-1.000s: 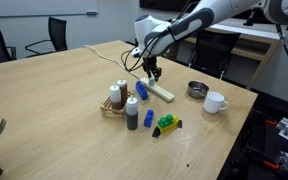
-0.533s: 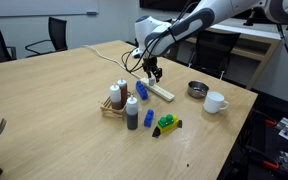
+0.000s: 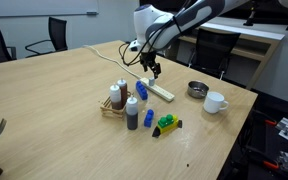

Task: Pick the extension cord and put it back on the table

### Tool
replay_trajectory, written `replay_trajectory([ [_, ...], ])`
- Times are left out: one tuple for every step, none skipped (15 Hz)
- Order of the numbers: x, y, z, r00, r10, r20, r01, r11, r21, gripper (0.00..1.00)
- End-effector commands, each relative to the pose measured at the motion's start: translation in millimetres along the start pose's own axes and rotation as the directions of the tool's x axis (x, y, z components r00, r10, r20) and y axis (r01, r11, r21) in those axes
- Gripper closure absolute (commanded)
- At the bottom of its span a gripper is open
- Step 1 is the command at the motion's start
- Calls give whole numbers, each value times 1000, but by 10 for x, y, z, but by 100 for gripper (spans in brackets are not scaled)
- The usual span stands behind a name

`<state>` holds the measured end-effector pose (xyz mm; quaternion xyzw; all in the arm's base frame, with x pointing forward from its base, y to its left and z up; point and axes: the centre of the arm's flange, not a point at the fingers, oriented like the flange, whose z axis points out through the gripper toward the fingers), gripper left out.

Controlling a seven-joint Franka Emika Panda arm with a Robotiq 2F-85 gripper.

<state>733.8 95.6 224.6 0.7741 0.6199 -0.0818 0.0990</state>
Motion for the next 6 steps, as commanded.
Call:
replay_trajectory([
  [20,-95,4,1000,-3,2,3,1000,30,0],
  [41,-140,8,1000,-9,2,9,999,39,0],
  [43,-137,9,1000,-9,1,9,999,37,0],
  [40,-129,14,1000,-8,1,8,999,37,0],
  [31,-124,20,1000,-6,1,6,999,37,0],
  [30,-124,20,1000,-6,1,6,999,37,0],
])
